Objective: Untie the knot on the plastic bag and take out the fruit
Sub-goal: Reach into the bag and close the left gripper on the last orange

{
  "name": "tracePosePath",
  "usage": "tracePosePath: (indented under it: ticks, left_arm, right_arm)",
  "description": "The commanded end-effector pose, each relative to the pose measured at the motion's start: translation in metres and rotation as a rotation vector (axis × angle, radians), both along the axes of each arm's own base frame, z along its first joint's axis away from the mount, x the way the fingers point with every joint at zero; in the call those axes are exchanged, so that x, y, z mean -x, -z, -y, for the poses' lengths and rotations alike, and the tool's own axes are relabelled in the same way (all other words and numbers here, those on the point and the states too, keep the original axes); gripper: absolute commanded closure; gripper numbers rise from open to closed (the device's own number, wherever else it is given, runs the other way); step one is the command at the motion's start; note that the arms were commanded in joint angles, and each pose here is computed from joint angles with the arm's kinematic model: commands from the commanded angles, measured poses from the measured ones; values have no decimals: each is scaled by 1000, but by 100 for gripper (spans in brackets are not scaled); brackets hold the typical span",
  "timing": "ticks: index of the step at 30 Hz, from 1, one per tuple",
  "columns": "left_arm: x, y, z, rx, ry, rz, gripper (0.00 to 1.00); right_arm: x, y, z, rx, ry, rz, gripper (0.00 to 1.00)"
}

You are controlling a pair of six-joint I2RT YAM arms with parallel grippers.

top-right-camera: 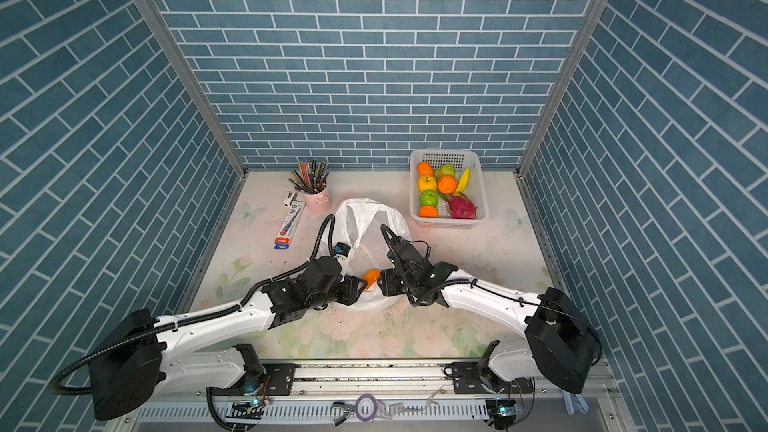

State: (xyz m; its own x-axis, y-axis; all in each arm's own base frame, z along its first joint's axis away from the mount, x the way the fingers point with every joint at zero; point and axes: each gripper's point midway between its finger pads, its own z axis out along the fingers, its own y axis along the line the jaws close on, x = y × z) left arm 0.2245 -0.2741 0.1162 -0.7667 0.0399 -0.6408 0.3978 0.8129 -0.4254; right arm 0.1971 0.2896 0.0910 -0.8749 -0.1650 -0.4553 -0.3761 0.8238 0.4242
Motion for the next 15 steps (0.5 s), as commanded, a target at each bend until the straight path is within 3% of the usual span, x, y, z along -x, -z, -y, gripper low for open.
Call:
tracePosePath:
  ticks: [1, 9, 15]
  left_arm:
    - [-18, -7, 6, -1, -45, 2, 51]
    - [-37, 26, 12, -77, -84, -60, 31]
    - [-29, 46, 31, -70, 17, -123, 18]
  right_arm:
    - [10, 10, 1, -34, 38, -57, 56]
    - [33, 49, 22, 49, 66, -127, 68]
    - [40, 63, 27, 64, 57, -135, 68]
